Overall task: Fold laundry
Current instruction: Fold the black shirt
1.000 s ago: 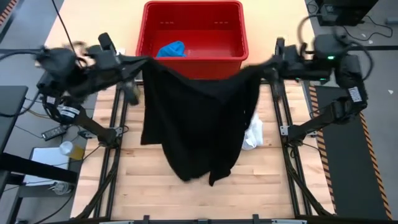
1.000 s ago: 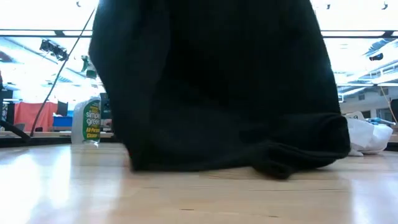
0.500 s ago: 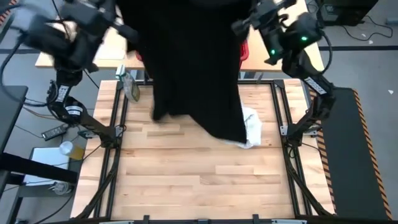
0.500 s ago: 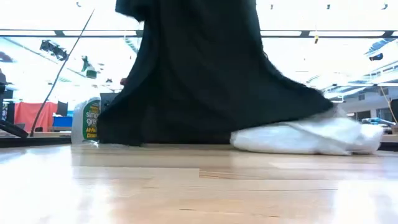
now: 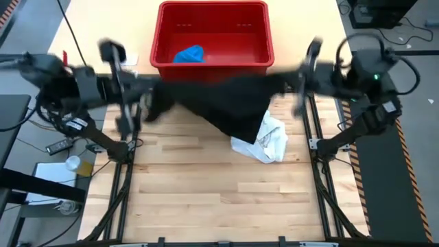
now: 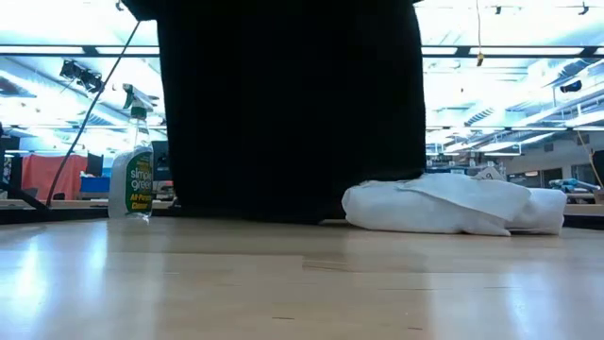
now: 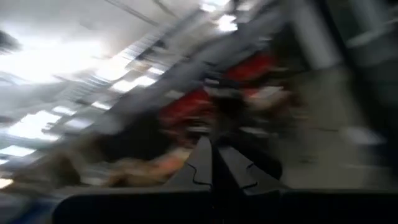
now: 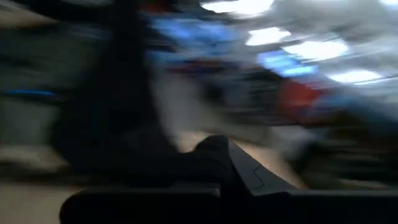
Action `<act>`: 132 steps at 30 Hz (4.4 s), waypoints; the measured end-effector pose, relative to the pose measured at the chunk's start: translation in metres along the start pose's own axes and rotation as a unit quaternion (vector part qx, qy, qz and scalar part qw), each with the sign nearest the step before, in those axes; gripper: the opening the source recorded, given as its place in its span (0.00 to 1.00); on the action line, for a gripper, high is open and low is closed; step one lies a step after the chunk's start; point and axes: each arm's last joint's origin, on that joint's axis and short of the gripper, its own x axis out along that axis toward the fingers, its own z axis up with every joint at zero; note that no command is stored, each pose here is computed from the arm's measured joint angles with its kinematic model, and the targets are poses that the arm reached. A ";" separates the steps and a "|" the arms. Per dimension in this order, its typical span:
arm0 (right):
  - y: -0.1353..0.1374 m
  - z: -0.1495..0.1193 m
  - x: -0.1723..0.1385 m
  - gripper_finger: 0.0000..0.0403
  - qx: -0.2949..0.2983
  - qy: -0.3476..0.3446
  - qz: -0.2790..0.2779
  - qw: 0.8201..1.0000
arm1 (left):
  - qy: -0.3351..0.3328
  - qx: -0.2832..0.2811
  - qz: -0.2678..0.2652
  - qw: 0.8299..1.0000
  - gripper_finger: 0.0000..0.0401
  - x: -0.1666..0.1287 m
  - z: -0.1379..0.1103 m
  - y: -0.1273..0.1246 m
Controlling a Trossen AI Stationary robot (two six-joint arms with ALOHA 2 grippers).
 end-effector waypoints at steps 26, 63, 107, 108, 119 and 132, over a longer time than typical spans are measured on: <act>0.180 -0.072 0.023 0.02 0.273 0.507 0.569 0.587 | 0.499 -0.237 -0.488 0.675 0.01 -0.004 -0.112 -0.256; 0.055 -0.239 0.149 0.03 0.153 0.512 -0.048 0.844 | 0.757 -0.042 0.104 0.644 0.01 -0.067 -0.297 -0.177; 0.052 -0.292 0.014 0.44 0.326 0.506 0.013 0.799 | 0.737 -0.266 -0.122 0.610 0.48 -0.104 -0.355 -0.276; 0.053 -0.293 0.014 0.44 0.328 0.508 0.012 0.796 | 0.709 -0.277 -0.128 0.636 0.48 -0.095 -0.344 -0.272; 0.054 -0.295 0.024 0.44 0.382 0.459 -0.003 0.802 | 0.550 -0.293 0.030 0.782 0.48 -0.014 -0.368 -0.264; 0.060 -0.290 0.028 0.44 0.399 0.437 0.016 0.806 | 0.616 -0.322 -0.024 0.719 0.48 0.015 -0.451 -0.277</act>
